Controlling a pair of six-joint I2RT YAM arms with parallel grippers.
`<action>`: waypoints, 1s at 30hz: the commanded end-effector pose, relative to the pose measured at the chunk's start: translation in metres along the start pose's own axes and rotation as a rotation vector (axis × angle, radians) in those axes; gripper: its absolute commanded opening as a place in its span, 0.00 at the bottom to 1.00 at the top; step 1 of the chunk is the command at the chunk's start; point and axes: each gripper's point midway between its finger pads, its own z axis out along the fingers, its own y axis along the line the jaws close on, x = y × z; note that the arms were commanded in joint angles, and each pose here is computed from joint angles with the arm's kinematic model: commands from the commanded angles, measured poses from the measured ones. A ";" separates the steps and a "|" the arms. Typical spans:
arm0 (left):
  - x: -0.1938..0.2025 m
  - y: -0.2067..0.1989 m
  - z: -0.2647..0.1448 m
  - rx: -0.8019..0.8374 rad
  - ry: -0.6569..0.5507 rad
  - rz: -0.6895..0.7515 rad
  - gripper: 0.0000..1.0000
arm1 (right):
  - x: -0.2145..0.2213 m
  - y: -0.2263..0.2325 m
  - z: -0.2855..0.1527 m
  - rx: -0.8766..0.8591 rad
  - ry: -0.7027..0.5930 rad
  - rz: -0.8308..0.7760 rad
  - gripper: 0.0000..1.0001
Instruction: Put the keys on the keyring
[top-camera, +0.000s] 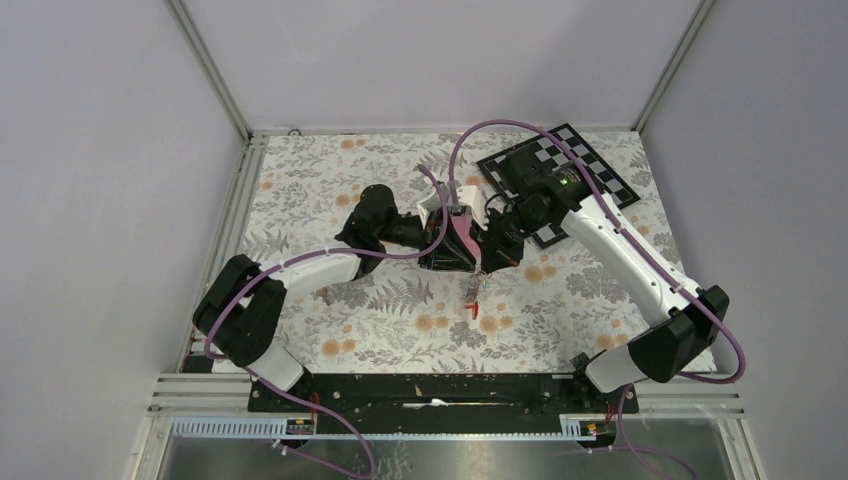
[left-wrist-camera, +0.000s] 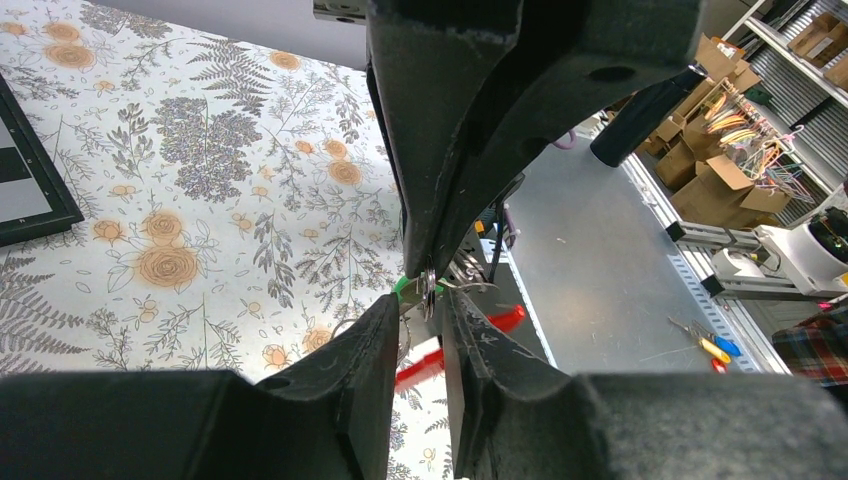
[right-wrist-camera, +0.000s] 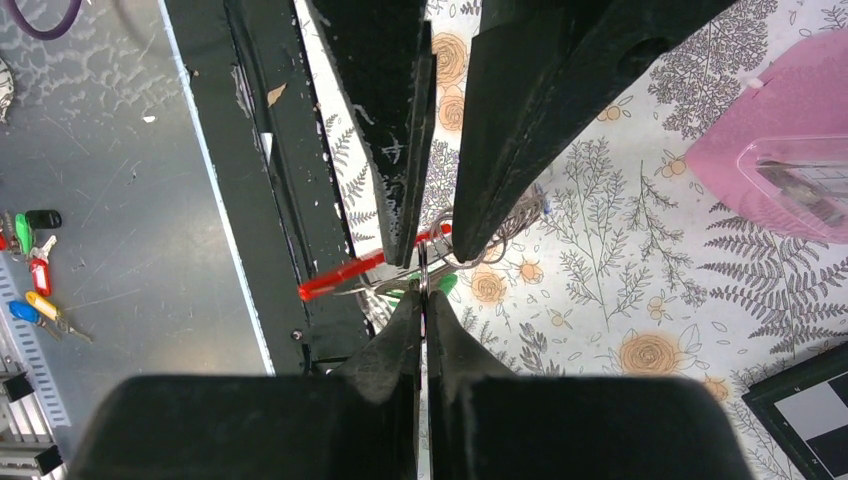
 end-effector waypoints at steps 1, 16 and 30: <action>-0.029 -0.011 0.006 0.021 -0.038 0.094 0.25 | -0.007 0.006 0.001 -0.028 -0.034 -0.023 0.00; -0.024 -0.011 0.014 0.026 -0.035 0.075 0.22 | -0.008 0.005 0.004 -0.033 -0.037 -0.011 0.00; -0.017 -0.015 0.019 0.048 -0.036 0.051 0.21 | -0.009 0.003 0.004 -0.022 -0.042 -0.004 0.00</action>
